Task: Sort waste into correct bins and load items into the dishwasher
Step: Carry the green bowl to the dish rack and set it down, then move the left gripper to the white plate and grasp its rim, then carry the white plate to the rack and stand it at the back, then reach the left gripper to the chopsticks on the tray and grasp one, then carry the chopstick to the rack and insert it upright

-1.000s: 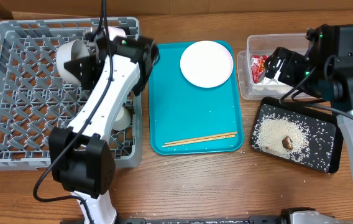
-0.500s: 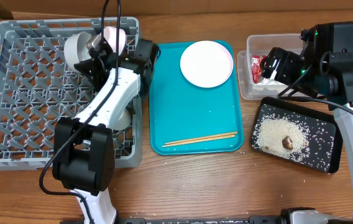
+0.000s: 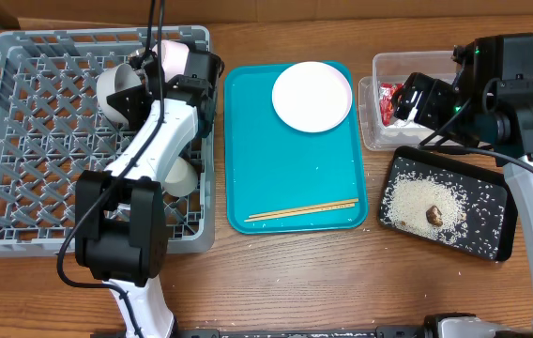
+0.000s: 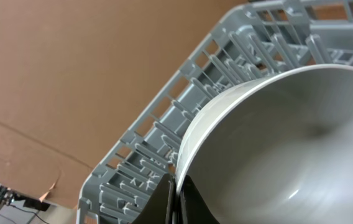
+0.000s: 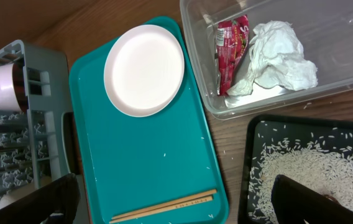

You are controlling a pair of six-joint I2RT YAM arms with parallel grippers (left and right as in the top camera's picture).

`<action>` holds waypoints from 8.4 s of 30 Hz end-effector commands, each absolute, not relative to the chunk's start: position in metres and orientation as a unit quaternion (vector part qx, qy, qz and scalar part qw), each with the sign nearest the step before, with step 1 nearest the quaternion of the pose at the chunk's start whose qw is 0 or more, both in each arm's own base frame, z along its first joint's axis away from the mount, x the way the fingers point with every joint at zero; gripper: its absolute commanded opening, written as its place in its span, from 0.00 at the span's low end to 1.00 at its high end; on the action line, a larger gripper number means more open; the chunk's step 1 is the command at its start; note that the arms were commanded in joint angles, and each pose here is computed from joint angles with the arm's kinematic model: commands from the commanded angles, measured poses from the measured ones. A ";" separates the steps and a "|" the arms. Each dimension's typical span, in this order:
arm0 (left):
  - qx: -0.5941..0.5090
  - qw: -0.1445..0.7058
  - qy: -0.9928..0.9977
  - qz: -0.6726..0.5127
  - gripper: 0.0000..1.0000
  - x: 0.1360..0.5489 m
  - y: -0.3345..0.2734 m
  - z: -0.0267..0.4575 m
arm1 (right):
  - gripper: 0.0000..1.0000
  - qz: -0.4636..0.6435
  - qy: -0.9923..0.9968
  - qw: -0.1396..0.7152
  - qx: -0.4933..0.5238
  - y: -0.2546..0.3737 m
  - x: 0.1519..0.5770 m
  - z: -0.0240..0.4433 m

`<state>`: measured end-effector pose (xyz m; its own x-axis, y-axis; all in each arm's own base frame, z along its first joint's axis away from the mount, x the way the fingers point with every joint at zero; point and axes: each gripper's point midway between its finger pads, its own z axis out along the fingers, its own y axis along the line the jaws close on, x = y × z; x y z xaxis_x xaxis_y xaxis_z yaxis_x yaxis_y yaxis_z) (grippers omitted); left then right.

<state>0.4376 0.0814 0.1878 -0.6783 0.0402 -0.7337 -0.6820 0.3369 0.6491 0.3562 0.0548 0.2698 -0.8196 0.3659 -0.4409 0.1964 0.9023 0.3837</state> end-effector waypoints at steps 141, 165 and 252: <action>-0.034 0.317 0.828 0.460 0.04 0.499 0.155 0.310 | 1.00 0.163 0.941 0.256 0.151 0.054 0.355 0.270; -0.031 0.268 0.847 0.458 0.68 0.537 0.152 0.213 | 1.00 0.163 0.941 0.256 0.151 0.054 0.355 0.270; 0.618 0.002 0.786 0.005 0.22 0.323 -0.262 -0.025 | 1.00 0.163 0.941 0.256 0.151 0.054 0.355 0.270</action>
